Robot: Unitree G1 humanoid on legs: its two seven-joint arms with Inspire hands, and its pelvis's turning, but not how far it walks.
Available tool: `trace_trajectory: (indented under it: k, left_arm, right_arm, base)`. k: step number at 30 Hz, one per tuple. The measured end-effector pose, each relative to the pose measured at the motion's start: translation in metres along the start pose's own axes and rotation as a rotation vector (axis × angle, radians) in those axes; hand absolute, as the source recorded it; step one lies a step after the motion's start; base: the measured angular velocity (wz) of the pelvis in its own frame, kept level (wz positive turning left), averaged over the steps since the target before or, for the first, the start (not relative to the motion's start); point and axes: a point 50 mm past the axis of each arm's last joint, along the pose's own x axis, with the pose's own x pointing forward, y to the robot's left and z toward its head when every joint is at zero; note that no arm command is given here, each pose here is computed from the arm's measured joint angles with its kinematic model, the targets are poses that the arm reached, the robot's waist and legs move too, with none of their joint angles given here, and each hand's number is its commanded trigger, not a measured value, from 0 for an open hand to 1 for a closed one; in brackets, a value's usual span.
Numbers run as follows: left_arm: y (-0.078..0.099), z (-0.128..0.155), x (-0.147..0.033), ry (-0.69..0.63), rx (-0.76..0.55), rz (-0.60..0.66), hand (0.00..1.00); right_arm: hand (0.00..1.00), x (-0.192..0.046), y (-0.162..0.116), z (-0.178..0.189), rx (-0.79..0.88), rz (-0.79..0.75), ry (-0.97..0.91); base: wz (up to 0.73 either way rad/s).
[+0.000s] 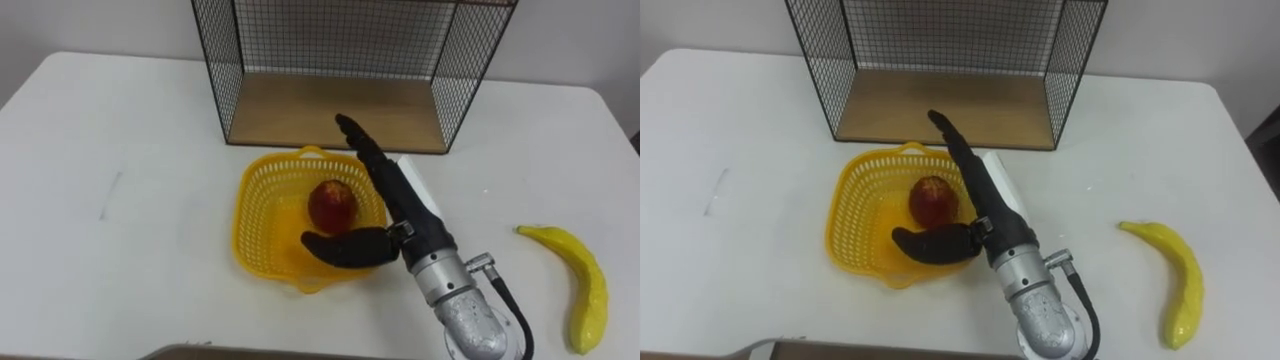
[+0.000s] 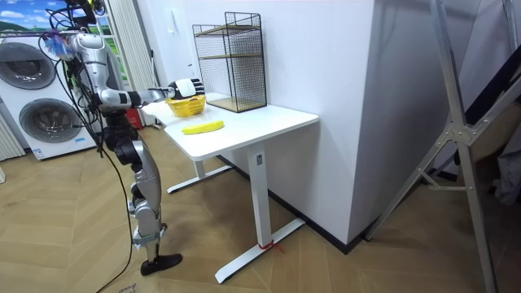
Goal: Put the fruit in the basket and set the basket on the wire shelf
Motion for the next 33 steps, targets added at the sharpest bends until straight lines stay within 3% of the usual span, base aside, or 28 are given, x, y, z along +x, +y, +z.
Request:
trace_trajectory:
  k: [8,16,25,33]
  left_arm:
    - [0.002,0.001,0.0,-0.003,0.002,0.0,0.0]
    - [0.0,-0.004,0.0,0.013,0.002,-0.003,0.0]
    - [-0.002,-0.012,-0.002,0.029,-0.025,0.0,0.0]
    - [-0.004,-0.026,-0.006,0.059,-0.073,-0.005,0.0]
  right_arm:
    - [0.0,0.0,-0.006,-0.001,0.004,-0.021,0.005]
    - [0.0,0.0,-0.014,-0.004,0.283,-0.058,0.02]
    - [0.0,-0.002,-0.051,-0.007,0.314,-0.254,0.015]
    - [0.0,-0.007,-0.102,0.004,0.253,-0.554,-0.063]
  base:
    - [0.0]
    - [0.0]
    - [0.0]
    - [-0.01]
